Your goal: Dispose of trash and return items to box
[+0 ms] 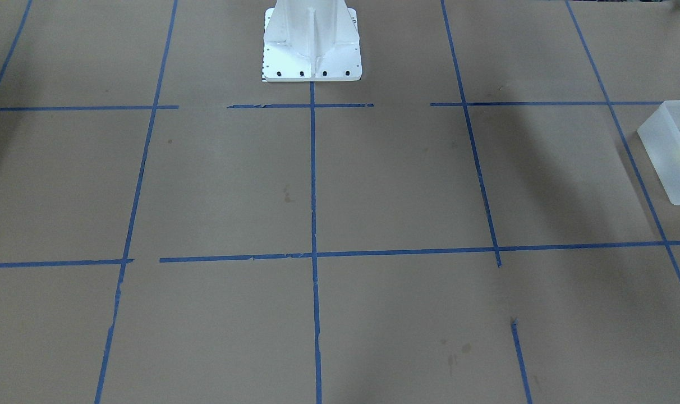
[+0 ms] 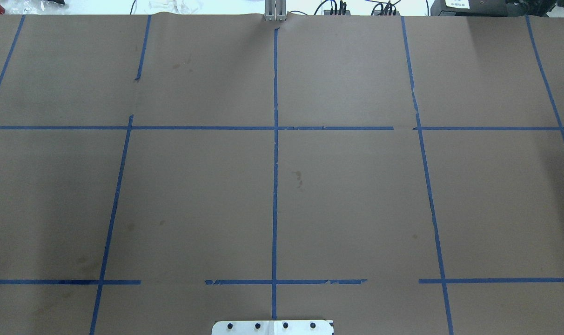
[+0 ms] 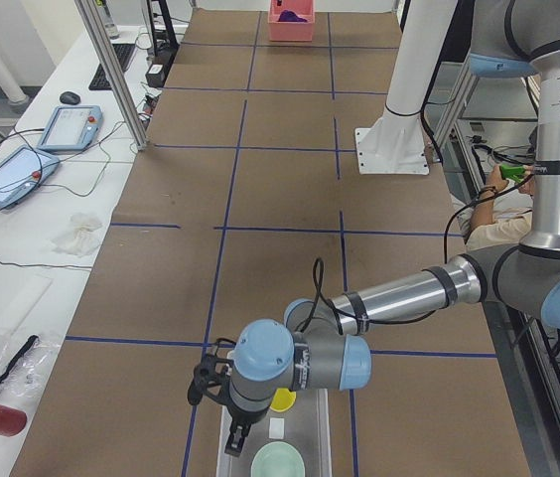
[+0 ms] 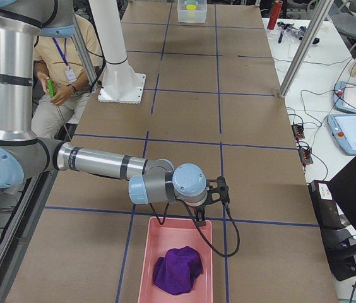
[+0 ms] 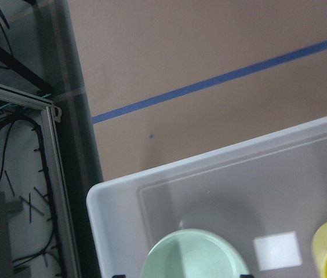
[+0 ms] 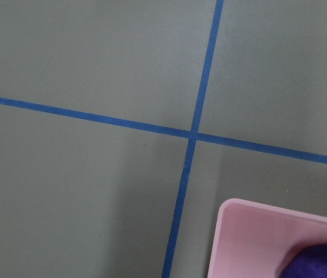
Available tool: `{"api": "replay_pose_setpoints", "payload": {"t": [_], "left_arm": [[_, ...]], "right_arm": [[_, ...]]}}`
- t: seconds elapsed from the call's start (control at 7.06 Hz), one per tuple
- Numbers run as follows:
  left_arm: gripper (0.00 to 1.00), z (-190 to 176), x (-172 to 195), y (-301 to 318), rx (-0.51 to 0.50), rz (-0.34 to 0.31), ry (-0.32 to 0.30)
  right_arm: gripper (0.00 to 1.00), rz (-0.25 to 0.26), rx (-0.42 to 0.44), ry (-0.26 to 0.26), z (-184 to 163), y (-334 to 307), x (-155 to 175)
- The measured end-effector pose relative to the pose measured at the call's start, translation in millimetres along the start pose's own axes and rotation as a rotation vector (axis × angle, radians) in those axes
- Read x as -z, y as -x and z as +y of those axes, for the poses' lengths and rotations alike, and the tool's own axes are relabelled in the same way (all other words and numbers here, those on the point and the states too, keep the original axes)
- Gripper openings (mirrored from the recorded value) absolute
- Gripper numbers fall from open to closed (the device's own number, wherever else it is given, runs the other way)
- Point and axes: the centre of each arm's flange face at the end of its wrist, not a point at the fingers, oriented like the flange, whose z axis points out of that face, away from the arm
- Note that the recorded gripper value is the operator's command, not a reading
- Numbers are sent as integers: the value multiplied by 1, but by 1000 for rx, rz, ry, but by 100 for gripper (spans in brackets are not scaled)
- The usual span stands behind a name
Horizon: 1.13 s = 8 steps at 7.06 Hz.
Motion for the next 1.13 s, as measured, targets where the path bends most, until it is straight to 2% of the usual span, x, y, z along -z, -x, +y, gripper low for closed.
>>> {"api": "replay_pose_setpoints", "payload": {"t": [0.14,0.28,0.43,0.57,0.85,1.13], "left_arm": [[87,-34,28,-52,3,30,-16],[90,-58,53,-106,16,53,-18],[93,-72,71,-155,23,72,-12],[93,-78,77,-192,30,93,1],[99,-79,65,-242,73,163,34],[99,-60,50,-256,96,251,58]], "right_arm": [[100,49,-1,-13,-6,10,10],[100,77,-1,-10,-10,19,14],[100,83,-2,7,-12,27,12],[100,79,-11,26,-14,36,5],[100,65,-48,52,-17,54,-8],[100,52,-74,58,-18,67,-11]]}}
